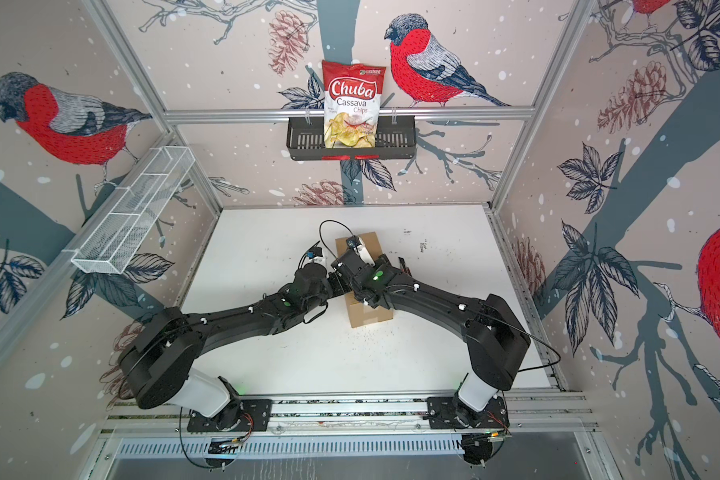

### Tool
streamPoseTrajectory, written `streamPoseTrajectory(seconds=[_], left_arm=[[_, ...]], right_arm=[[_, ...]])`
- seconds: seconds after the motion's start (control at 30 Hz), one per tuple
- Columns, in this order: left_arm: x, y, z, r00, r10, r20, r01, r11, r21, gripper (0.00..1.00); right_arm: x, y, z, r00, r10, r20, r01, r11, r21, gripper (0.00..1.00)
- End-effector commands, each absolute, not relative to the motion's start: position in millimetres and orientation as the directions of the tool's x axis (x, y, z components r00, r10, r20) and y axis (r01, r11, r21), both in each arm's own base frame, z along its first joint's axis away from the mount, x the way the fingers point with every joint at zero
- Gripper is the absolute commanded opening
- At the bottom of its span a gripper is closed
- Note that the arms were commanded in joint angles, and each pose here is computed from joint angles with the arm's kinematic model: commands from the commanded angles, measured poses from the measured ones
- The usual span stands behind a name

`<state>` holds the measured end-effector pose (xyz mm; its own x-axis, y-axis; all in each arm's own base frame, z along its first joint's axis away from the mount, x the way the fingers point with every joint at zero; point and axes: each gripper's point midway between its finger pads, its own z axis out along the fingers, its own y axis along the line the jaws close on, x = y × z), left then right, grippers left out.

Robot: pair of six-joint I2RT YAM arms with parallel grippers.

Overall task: Unpack the express box
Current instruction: 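Pull the flap up with the right gripper while the left gripper holds the box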

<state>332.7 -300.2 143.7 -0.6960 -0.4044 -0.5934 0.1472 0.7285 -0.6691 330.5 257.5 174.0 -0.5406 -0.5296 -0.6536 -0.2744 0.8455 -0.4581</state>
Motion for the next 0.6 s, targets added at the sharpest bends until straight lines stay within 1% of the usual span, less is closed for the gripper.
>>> streamPoseTrajectory(seconds=[0.0,0.23,0.57], left_arm=[[327,-287,119,-0.721,-0.372,-0.585,0.089,0.787,-0.611,0.73],[328,-288,116,-0.724,-0.369,-0.583,0.089,0.788,-0.609,0.72],[328,-288,109,-0.729,-0.362,-0.580,0.077,0.799,-0.597,0.72]], right_arm=[[337,240,178,-0.543,-0.561,-0.625,-0.211,0.811,-0.545,0.71],[341,238,177,-0.535,-0.578,-0.616,-0.180,0.790,-0.586,0.74],[344,232,208,-0.510,-0.579,-0.636,-0.124,0.782,-0.611,0.74]])
